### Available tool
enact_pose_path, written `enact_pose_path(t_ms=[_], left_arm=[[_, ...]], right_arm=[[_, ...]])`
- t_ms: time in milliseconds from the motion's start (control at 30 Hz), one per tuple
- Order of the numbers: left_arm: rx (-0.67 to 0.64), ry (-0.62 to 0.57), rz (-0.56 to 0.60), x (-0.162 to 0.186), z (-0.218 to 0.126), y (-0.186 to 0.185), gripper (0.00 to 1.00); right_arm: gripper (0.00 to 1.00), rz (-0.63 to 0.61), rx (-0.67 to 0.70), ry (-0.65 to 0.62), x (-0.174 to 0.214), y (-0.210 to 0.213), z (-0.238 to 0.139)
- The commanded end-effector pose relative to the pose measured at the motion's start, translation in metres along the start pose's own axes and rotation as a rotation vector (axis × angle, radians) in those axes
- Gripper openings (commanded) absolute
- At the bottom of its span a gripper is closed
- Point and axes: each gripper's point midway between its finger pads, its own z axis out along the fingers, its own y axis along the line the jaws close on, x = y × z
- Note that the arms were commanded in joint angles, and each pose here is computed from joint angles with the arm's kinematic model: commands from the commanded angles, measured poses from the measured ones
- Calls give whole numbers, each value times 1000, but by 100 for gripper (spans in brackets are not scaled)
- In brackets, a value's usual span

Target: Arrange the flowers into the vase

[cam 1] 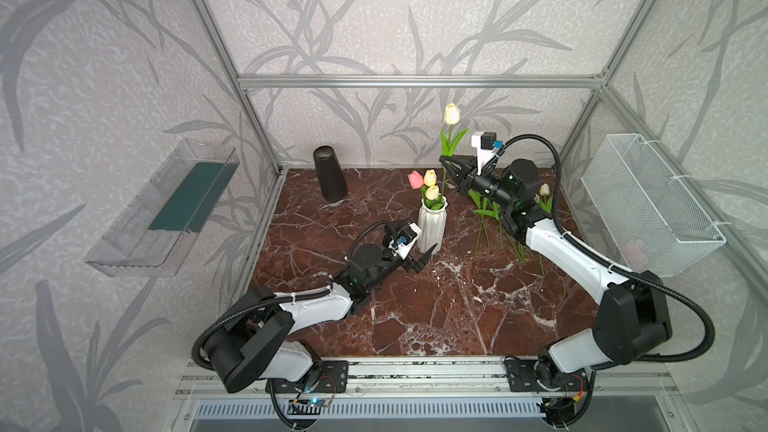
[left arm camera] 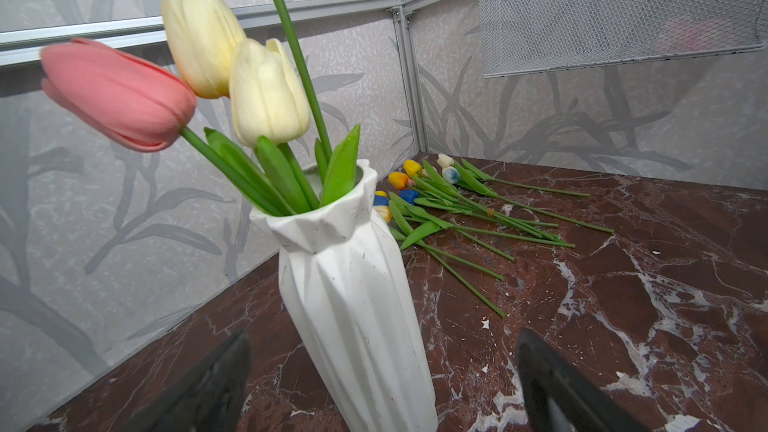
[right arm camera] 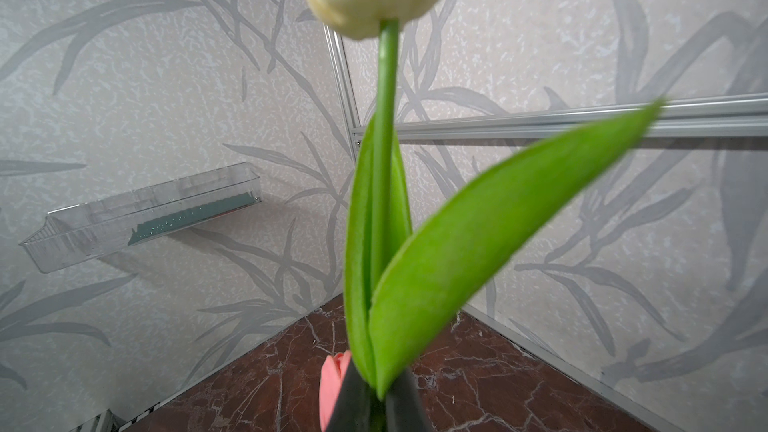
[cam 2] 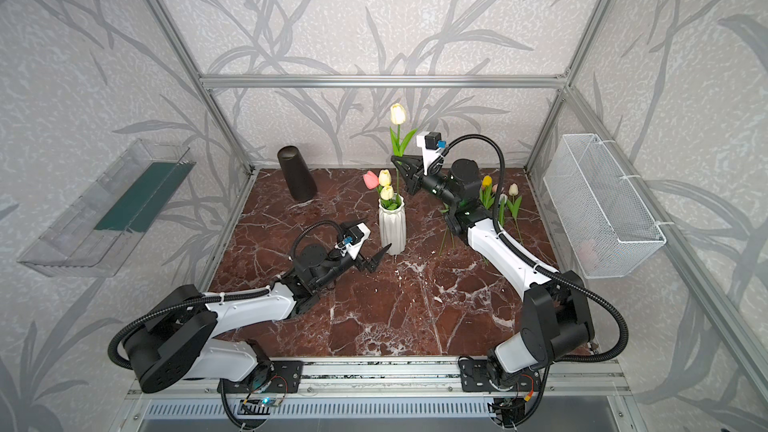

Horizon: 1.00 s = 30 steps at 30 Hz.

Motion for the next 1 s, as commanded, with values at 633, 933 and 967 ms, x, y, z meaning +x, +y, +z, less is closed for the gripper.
enact_pose_path(t_ms=[633, 933, 967], left_arm=[[-3, -32, 20, -8, 3, 0, 99], [-5, -26, 28, -8, 2, 1, 99], [-3, -26, 30, -8, 2, 1, 99]], right_arm=[[0, -101, -81, -147, -39, 17, 5], [0, -83, -101, -150, -17, 13, 10], [0, -88, -101, -141, -13, 13, 10]])
